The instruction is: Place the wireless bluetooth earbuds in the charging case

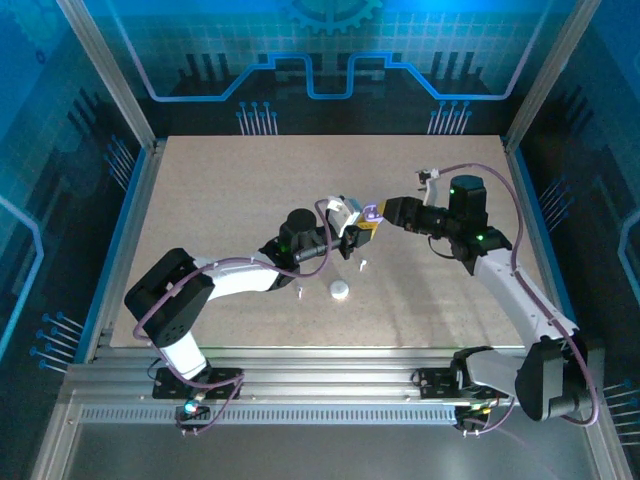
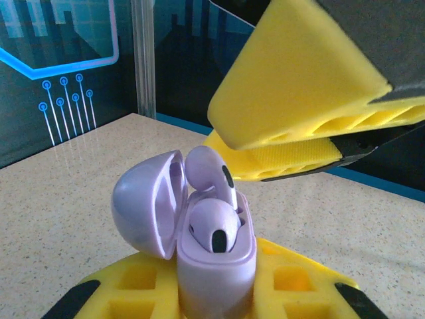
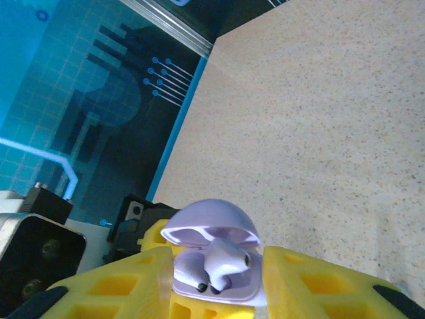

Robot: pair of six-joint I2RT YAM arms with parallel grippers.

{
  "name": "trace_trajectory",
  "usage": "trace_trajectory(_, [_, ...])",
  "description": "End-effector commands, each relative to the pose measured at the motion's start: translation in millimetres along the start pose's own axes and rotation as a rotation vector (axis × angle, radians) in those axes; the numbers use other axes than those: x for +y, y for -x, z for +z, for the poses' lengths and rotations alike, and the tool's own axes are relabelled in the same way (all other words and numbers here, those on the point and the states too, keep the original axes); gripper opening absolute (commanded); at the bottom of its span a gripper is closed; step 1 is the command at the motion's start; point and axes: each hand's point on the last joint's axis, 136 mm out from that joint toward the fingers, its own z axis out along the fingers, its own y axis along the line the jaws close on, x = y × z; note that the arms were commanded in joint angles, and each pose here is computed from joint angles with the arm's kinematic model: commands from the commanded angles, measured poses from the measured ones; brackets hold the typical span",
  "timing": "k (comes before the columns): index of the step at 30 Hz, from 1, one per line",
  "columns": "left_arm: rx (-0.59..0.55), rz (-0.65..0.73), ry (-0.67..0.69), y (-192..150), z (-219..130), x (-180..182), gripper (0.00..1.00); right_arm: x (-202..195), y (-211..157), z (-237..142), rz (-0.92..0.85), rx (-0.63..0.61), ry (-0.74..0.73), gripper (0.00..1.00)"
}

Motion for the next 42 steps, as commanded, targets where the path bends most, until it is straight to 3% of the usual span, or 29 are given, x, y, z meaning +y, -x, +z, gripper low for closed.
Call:
trace_trajectory(1, [-0.053,0.022,-0.037,19,-5,-11,0.15,10,4,-7,-0.04,-0.017,-0.019,0.41])
trace_trajectory(12, [-0.053,0.024,-0.035,20,-7,-11,0.15,21,10,-12,-0.073,-0.044,0.007,0.44])
trace_trajectory(17, [-0.059,0.031,-0.043,23,-7,-13,0.15,20,9,-16,-0.103,-0.039,-0.073,0.45])
trace_trajectory(42, [-0.045,0.041,-0.045,23,-7,-14,0.15,16,16,-27,-0.104,-0.065,-0.156,0.51])
